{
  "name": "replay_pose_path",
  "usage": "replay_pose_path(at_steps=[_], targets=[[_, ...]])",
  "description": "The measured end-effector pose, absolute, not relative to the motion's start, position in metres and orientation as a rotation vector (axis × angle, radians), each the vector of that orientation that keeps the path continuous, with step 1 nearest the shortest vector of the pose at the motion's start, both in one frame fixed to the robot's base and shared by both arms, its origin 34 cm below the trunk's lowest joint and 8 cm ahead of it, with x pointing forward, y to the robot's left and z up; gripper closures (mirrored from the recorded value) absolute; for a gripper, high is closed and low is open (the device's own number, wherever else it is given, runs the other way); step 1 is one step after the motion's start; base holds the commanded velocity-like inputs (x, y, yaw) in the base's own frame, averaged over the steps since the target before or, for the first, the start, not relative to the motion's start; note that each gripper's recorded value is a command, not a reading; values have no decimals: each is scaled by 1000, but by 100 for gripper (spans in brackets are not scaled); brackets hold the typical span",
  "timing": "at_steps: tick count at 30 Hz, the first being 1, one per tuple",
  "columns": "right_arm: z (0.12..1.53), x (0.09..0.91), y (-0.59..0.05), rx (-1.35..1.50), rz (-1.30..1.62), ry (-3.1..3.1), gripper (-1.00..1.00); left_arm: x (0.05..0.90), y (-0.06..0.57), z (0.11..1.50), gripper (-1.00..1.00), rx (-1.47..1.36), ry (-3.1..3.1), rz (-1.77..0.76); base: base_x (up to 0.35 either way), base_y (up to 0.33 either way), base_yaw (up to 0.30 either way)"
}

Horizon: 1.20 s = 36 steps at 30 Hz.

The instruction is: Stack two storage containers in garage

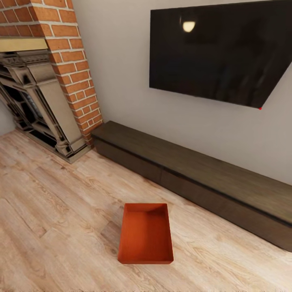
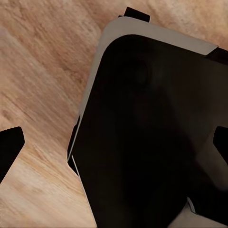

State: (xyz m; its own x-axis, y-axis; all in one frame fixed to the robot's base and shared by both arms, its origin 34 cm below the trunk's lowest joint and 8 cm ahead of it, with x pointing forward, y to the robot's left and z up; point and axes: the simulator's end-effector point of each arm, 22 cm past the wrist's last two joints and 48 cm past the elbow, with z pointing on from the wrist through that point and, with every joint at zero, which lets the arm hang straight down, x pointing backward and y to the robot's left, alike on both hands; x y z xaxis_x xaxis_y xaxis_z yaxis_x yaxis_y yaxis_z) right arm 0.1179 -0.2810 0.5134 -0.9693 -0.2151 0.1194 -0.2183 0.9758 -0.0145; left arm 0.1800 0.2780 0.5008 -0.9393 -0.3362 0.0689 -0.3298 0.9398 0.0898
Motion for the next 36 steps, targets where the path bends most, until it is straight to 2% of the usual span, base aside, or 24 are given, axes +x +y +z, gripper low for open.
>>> replay_pose_path(at_steps=[36], targets=[[515, 96, -281, 331, 31, -2949, -100, 157, 278, 499, -100, 505, -2956, -130, 0, 0, 0]])
